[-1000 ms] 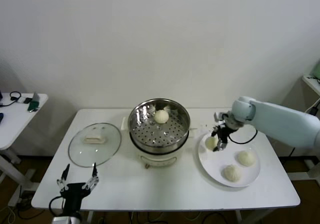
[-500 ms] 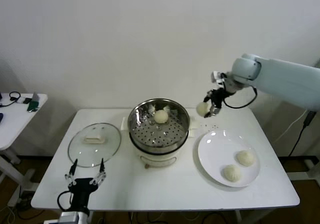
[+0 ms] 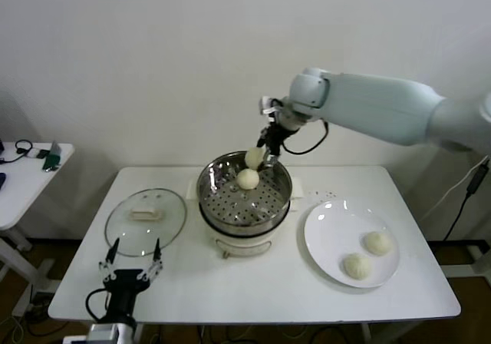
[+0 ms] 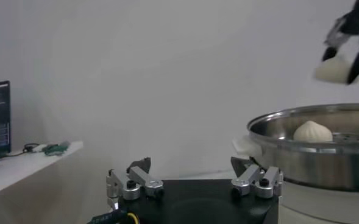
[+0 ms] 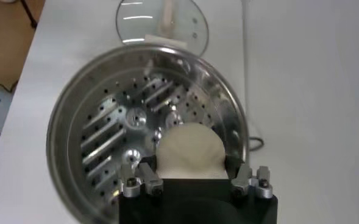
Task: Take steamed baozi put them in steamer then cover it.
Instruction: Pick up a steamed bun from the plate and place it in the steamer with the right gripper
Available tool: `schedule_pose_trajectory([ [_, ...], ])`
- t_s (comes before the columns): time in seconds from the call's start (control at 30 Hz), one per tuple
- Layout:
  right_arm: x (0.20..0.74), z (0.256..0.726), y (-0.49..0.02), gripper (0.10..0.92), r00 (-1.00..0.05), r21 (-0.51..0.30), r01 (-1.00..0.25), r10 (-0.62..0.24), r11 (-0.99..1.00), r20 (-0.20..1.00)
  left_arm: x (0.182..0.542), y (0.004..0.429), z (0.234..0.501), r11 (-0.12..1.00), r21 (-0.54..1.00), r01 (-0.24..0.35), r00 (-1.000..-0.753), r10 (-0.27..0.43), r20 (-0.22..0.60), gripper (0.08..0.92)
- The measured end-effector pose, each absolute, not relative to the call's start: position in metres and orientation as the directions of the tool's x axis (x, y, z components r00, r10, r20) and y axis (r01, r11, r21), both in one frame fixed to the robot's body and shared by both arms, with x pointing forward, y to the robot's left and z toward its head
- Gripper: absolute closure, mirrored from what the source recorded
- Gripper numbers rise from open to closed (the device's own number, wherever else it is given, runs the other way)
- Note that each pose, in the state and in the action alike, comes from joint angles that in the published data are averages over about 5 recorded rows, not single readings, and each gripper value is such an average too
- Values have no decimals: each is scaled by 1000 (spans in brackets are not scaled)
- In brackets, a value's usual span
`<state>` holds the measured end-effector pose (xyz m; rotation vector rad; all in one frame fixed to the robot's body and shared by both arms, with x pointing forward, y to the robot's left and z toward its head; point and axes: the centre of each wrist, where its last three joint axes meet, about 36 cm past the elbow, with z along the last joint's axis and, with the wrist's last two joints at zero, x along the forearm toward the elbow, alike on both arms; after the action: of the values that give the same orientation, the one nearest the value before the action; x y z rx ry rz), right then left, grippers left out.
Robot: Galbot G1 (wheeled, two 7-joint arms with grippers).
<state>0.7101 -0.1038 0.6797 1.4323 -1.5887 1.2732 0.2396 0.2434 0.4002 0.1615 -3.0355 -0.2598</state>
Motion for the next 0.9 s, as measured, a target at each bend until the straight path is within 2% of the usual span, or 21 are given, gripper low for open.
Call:
schedule_pose_trajectory([
  [0.47,706,607,-20,304,-117,-172,-971,-302,-163,946,237,246,402,979,184,-85,-992,-101,80,177],
  [0.9,710,580,3,301,-109,-164,-968,-271,-190,956,237,248,401,978,189,-84,-992,-101,79,177],
])
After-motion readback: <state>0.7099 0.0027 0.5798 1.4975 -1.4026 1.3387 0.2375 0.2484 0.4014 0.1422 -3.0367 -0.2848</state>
